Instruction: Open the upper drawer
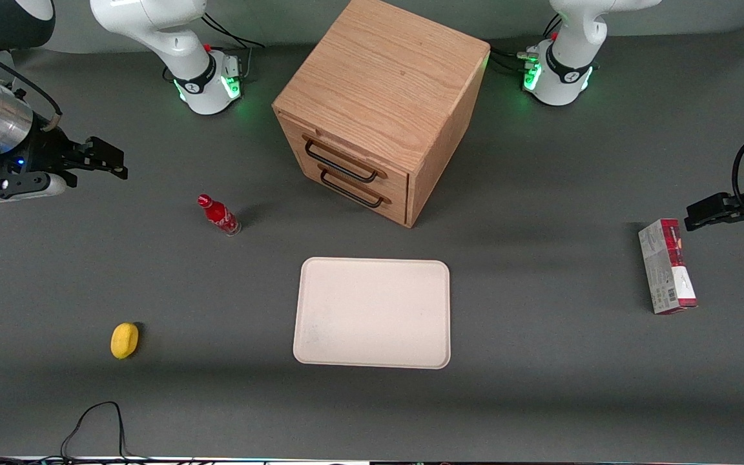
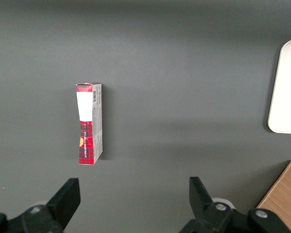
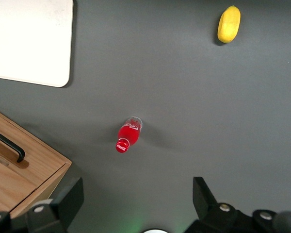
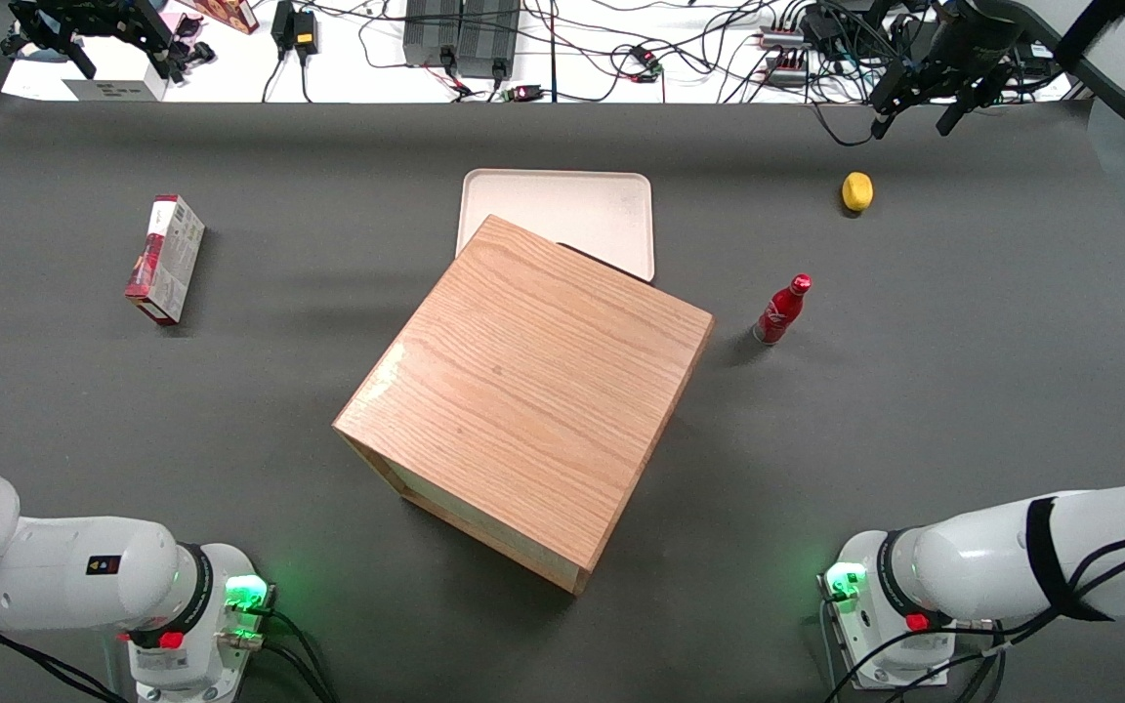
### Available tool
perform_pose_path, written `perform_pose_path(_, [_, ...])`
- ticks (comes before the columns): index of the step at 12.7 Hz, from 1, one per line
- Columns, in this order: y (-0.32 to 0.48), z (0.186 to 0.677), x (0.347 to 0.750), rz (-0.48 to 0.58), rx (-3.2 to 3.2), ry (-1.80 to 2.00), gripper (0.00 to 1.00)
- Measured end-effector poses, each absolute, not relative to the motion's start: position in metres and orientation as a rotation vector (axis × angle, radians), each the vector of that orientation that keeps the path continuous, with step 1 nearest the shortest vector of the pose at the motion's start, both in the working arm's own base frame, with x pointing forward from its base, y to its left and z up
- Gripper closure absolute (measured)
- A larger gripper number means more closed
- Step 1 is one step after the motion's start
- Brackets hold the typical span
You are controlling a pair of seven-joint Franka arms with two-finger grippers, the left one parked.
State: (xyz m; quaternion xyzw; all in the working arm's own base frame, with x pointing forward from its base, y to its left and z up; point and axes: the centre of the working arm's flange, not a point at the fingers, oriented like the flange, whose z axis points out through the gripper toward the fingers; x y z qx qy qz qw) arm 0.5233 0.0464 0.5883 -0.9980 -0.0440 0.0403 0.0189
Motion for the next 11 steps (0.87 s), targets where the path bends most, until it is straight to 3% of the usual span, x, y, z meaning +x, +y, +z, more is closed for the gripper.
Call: perform_pose_path(11, [0.0489,0.5852,0.5301,0.127,-3.100,-0.139,0.00])
